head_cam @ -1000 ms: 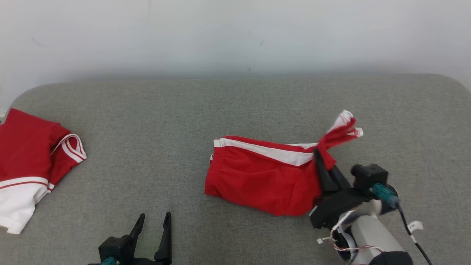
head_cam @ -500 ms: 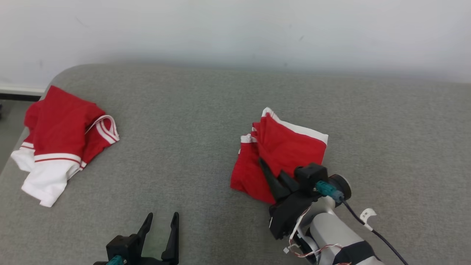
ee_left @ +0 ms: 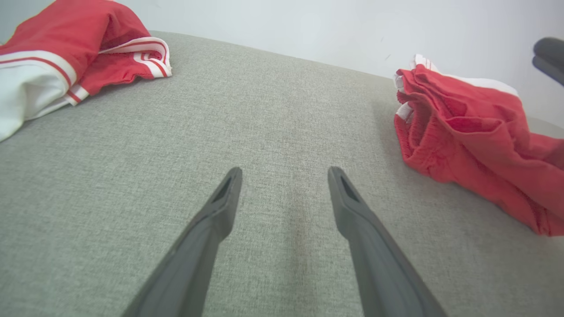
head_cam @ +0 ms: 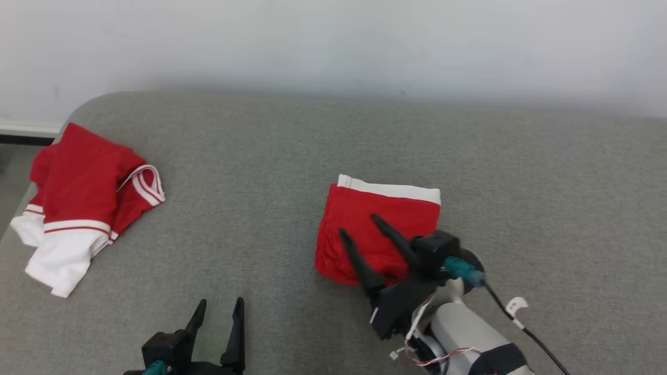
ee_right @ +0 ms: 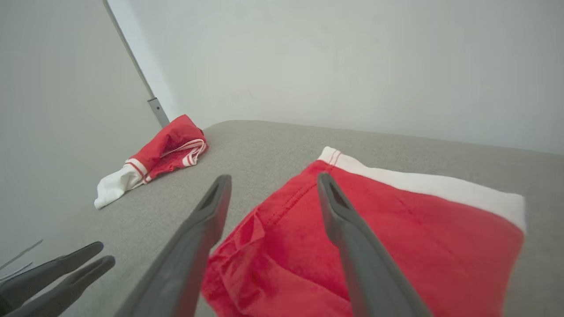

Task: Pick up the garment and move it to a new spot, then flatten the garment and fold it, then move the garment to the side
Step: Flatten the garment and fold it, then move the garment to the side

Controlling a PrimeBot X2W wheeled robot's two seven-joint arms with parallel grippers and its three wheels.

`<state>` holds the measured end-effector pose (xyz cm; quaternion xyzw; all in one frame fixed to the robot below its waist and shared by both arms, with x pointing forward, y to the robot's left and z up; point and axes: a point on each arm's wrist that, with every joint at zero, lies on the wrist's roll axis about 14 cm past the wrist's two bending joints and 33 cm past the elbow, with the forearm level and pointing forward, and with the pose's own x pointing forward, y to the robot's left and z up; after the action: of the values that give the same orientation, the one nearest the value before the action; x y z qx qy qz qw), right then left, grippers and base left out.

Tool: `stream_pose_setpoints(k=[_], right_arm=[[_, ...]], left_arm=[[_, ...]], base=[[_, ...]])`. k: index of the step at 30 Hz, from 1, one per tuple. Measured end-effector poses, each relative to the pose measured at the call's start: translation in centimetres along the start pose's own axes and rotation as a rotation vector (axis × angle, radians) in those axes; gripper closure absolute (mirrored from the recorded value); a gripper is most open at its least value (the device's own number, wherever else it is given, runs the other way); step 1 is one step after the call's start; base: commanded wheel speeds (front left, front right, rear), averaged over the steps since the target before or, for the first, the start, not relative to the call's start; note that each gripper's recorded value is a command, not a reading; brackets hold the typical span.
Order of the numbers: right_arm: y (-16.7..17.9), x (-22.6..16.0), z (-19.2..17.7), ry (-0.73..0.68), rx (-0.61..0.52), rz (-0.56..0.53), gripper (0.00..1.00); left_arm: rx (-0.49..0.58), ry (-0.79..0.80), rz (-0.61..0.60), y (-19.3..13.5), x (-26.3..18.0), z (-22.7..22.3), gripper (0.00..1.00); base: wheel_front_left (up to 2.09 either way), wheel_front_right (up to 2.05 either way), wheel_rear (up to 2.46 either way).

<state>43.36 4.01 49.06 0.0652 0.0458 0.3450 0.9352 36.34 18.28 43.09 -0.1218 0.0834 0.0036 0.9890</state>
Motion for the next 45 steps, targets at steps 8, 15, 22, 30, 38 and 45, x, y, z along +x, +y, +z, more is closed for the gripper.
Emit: stream_pose_setpoints(k=[8,15,22,30,38,45], right_arm=[[-8.1,-5.3,1.1,-0.061,-0.03,-0.293,0.0],[-12.5,-11.6,-0.3,-0.045,-0.043,-0.5,0.0],[-14.1,-16.0,-0.8,-0.052,-0.032,-0.616,0.0],[-14.6,-18.7,-0.6,-0.075,-0.022,-0.681,0.0],[-14.8,-19.6,-0.8,-0.079,-0.01,-0.703,0.0],[-13.8,-18.2,-1.3,-0.068,0.006,-0.654,0.0]], left_arm=[[0.025,-0.034,-0.027,-1.0,0.8,1.1,0.0],[0.06,-0.046,-0.053,-1.8,1.1,1.4,0.0],[0.096,-0.063,-0.062,-2.0,0.8,1.8,0.0],[0.123,-0.082,-0.073,-2.4,0.4,2.3,0.0],[0.127,-0.09,-0.071,-2.6,0.4,2.4,0.0],[0.116,-0.076,-0.068,-2.6,-0.1,1.9,0.0]], base=[[0.0,0.0,0.0],[0.0,0.0,0.0],[0.0,0.0,0.0],[0.0,0.0,0.0],[0.0,0.0,0.0],[0.0,0.0,0.0]])
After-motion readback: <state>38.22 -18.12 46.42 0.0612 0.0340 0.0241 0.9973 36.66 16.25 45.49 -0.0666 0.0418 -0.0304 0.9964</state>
